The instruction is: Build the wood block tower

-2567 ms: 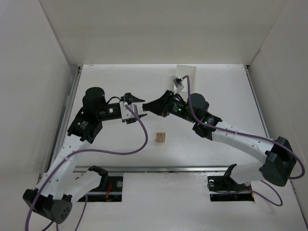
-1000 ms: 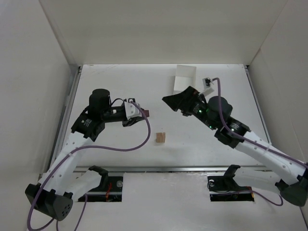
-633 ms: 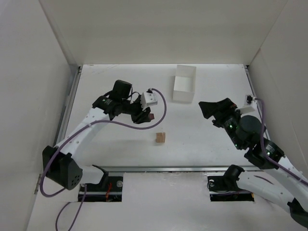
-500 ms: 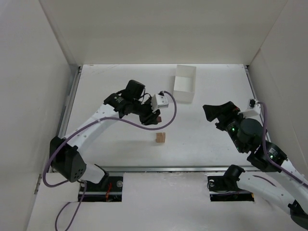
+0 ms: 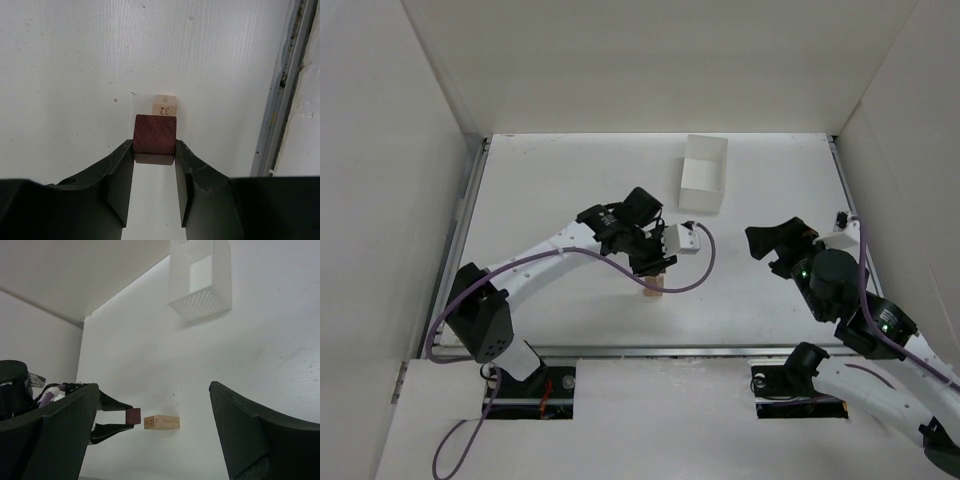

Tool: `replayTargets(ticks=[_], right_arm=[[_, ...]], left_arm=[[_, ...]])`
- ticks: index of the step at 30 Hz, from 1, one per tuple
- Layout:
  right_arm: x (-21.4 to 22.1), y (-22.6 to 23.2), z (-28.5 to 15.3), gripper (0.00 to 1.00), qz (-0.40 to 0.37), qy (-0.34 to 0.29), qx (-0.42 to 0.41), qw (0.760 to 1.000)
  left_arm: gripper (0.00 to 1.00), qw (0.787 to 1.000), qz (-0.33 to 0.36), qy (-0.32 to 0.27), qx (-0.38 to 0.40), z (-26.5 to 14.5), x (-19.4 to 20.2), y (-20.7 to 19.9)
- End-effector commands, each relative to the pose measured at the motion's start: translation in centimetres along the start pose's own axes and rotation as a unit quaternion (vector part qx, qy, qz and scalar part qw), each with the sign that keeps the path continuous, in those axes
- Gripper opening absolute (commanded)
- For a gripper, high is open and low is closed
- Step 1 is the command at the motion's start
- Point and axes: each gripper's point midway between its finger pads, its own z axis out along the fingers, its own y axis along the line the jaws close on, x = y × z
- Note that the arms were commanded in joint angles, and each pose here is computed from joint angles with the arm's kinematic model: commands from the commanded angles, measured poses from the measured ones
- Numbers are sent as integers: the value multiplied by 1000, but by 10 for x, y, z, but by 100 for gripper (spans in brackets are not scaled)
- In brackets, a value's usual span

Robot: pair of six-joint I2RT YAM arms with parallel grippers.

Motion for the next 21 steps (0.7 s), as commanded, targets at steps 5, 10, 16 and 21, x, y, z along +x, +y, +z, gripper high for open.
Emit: replayTargets(ticks=[5,10,16,21], right_arm=[[2,-6,3,97,-13,-2,13,1000],[3,-7,3,97,-16,0,16,1000],[3,-7,3,97,-16,0,16,1000],[4,-9,3,97,-18,3,19,1000]], left_arm=[[0,1000,23,5,-14,11,2,2],[0,1000,13,11,1,19,16,-8],[0,1000,3,4,5,25,18,-15],[0,1000,1,-1,-3,25,15,-11]])
